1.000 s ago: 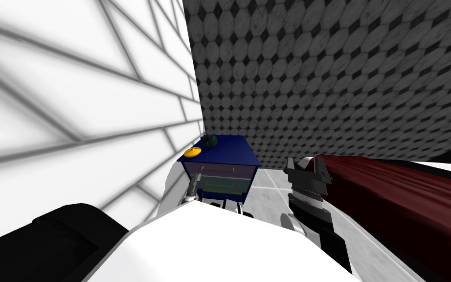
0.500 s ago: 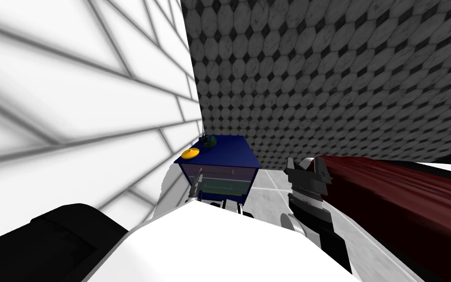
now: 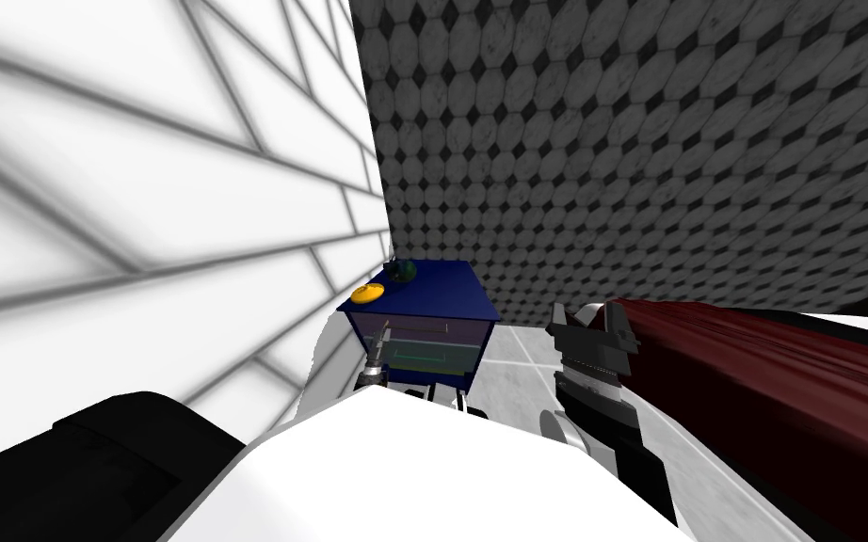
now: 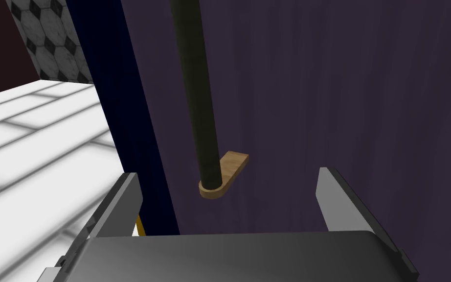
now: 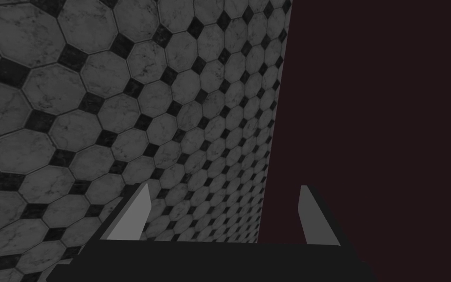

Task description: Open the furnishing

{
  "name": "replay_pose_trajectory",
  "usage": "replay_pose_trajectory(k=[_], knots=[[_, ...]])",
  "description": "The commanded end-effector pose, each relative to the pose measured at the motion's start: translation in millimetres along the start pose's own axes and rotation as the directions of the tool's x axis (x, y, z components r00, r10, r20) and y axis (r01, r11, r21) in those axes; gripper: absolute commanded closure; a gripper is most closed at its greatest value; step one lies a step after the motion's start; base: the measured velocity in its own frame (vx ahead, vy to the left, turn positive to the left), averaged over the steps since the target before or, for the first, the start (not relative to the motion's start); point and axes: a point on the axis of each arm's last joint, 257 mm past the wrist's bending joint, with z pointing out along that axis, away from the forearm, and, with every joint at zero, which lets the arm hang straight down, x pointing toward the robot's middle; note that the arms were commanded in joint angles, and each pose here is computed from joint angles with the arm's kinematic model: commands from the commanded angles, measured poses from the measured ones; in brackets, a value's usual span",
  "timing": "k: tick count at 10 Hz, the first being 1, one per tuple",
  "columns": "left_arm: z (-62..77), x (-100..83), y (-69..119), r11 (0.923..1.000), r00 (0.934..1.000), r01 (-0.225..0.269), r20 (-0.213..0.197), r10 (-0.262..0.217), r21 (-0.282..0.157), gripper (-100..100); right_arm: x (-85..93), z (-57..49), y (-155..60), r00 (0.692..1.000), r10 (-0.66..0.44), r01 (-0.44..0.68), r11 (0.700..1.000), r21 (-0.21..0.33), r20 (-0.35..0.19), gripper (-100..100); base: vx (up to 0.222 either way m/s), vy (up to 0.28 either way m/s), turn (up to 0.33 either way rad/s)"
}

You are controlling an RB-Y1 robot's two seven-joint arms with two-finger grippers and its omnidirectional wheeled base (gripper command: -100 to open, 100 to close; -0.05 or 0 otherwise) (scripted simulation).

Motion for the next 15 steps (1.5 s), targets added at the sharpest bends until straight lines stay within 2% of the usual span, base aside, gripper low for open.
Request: replay_pose_trajectory(k=[1,4,5,6,7,15], knots=[[-9.2,2.7,0.2,1.0000,1.0000,0.000,0.001,0.000,-0.002,100,0.0,0.0,0,1.000,0.000,0.000,1.000,0.000,0.000,0,0.009,0.012,-0.012],[-35.0,7.2,-1.0,1.0000,1.0000,-0.002,0.005,0.002,-0.002,100,0.0,0.0,0,1.000,0.000,0.000,1.000,0.000,0.000,0,0.020,0.029,-0.013],[-39.3,7.9,-1.4,1.0000,1.0000,-0.002,0.006,0.002,-0.002,100,0.0,0.0,0,1.000,0.000,0.000,1.000,0.000,0.000,0,0.017,0.021,-0.006],[-29.6,7.7,-7.6,0.9997,1.0000,-0.002,0.004,0.002,0.025,100,0.0,0.0,0,1.000,0.000,0.000,1.000,0.000,0.000,0,0.000,0.000,0.000],[-15.4,6.1,-2.7,0.9997,0.9999,-0.008,0.011,0.008,0.023,100,0.0,0.0,0,1.000,0.000,0.000,1.000,0.000,0.000,0,-0.114,0.001,-0.056],[39.3,-0.8,20.7,0.9995,0.9988,-0.025,0.042,0.026,-0.019,100,0.1,0.1,0,1.000,0.000,0.000,1.000,0.000,0.000,0,-0.176,-0.019,-0.047]])
